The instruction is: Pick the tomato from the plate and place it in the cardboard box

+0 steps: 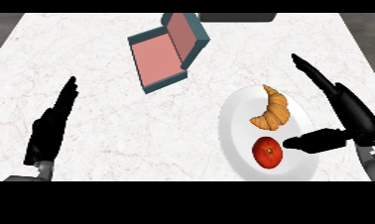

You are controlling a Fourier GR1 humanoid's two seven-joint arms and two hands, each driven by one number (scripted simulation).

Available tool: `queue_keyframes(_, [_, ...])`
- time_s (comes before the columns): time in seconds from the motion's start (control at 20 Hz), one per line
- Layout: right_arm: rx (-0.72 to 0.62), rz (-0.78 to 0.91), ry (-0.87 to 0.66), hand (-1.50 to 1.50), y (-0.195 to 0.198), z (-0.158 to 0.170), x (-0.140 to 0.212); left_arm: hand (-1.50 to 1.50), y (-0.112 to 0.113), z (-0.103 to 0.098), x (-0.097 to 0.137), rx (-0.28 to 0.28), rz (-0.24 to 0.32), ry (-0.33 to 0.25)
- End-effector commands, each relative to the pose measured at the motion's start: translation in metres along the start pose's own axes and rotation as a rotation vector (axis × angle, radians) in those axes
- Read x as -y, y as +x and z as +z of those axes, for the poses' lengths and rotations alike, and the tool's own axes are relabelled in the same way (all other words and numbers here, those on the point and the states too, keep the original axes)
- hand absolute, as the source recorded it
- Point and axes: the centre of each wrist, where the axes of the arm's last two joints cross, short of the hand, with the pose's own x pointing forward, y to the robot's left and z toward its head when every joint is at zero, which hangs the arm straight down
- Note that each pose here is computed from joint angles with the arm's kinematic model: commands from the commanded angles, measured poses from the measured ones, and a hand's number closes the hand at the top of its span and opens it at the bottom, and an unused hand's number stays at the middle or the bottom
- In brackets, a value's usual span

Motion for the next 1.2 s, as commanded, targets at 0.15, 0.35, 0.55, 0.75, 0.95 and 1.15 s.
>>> queue_keyframes(0.15, [-0.183,0.371,0.388,-1.50,0.032,0.002,0.044,0.00,-0.001,-0.002,0.006,0.005,0.010,0.007])
queue_keyframes(0.35, [-0.257,0.437,0.555,-1.50,0.053,0.006,0.027,0.00,-0.008,0.011,-0.009,-0.002,0.002,-0.012])
queue_keyframes(0.55, [-0.267,0.443,0.614,-1.50,0.085,-0.003,-0.007,0.00,0.002,-0.007,0.007,-0.004,0.009,-0.021])
queue_keyframes(0.75, [-0.340,0.464,0.580,-1.50,0.080,0.006,-0.025,0.00,0.011,-0.004,0.009,0.011,0.000,-0.013])
queue_keyframes(0.95, [-0.361,0.468,0.562,-1.50,0.069,0.026,-0.041,0.00,-0.002,0.010,0.016,-0.014,0.009,-0.015])
queue_keyframes(1.15, [-0.397,0.500,0.567,-1.50,0.062,0.027,-0.046,0.00,-0.006,0.006,0.004,-0.009,-0.001,0.001])
